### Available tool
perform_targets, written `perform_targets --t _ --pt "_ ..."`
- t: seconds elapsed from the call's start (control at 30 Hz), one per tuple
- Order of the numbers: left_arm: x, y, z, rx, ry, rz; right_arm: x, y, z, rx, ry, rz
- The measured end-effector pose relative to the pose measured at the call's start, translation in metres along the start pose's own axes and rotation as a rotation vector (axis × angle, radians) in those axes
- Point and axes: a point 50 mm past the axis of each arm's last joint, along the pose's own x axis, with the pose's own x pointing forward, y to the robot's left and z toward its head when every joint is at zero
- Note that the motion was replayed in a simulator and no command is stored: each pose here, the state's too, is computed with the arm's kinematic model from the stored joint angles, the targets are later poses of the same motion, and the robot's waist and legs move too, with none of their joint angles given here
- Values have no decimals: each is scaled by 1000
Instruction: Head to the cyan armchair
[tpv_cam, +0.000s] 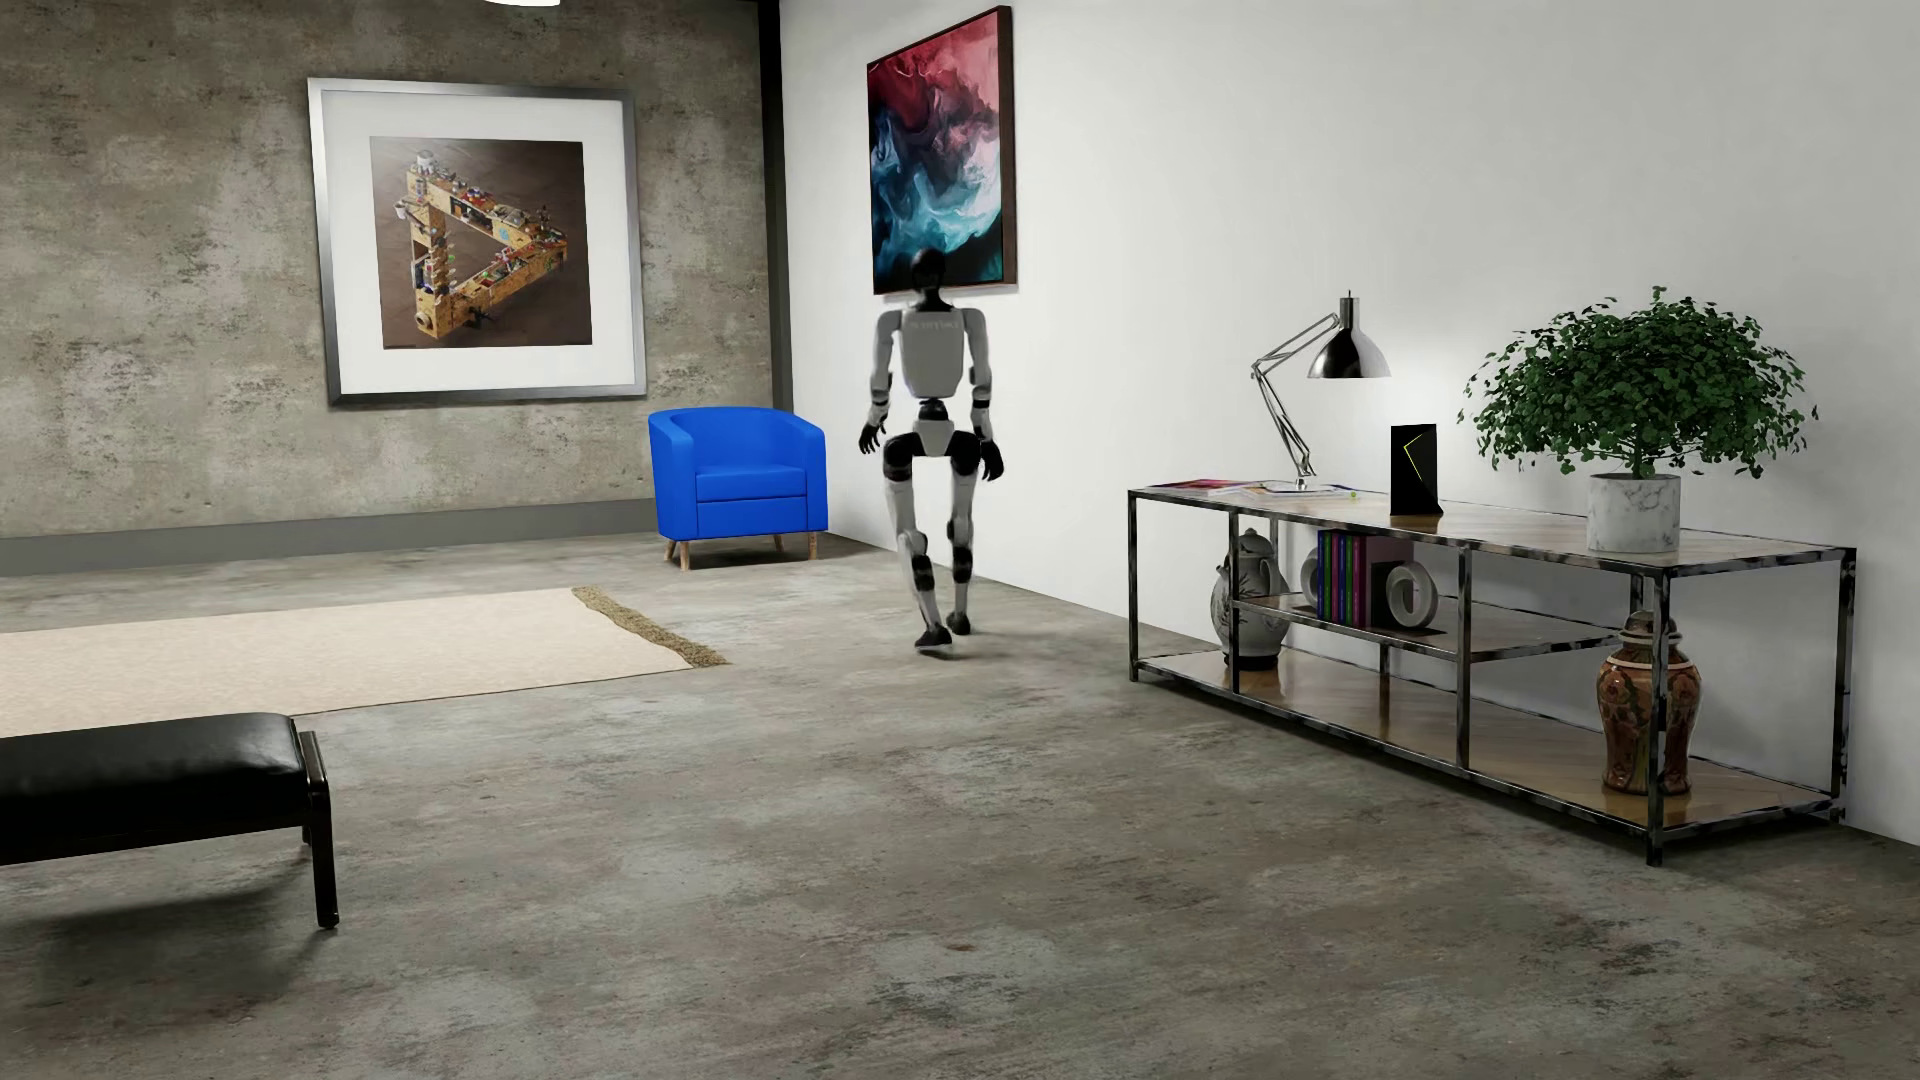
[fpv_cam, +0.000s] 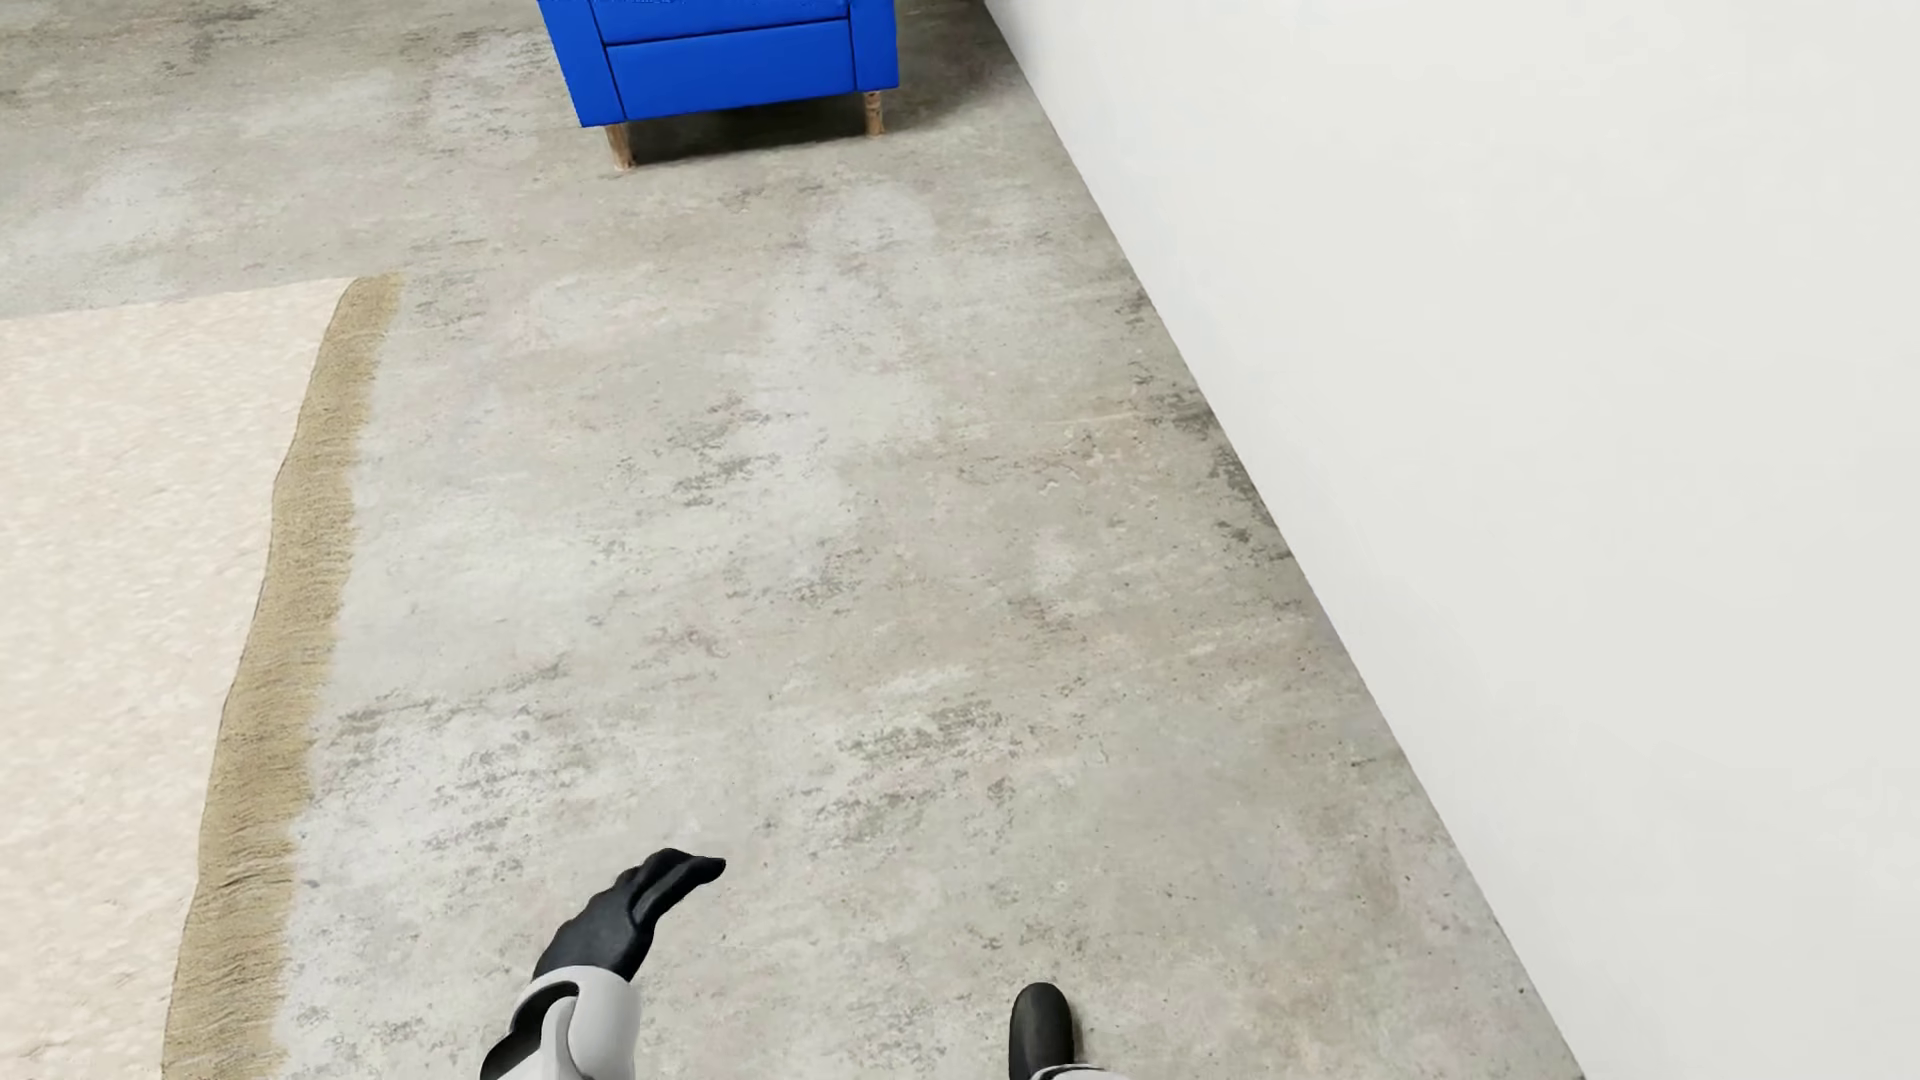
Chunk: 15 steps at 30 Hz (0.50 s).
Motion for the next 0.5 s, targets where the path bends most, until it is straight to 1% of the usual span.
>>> perform_targets --t 0.07,0.1,0.17,0.2,0.23,0.27,0.33,0.37,0.43,0.5 --pt "-9 -27 -36 60 176 -112 2 -7 9 24 11 -60" --pt "-15 -42 -53 146 257 -208 3 -12 14 47 12 -87" --pt "-25 -60 -80 362 321 -440 6 -31 29 56 -45 -146" --pt "-31 -63 -92 391 352 -494 7 -42 35 33 -82 -190" --pt "-37 -61 -104 331 408 -467 9 -59 45 11 -112 -232" --pt "-44 -57 -115 231 465 -391 9 -77 55 18 -142 -285" --pt "-59 -52 -133 52 569 -230 3 -113 74 112 -223 -401" --pt "-67 -51 -140 21 607 -186 -3 -128 84 160 -280 -457" --pt "-81 -61 -148 -1 660 -196 -15 -154 101 180 -394 -551" --pt "-93 -82 -148 13 679 -326 -25 -169 114 161 -464 -593"
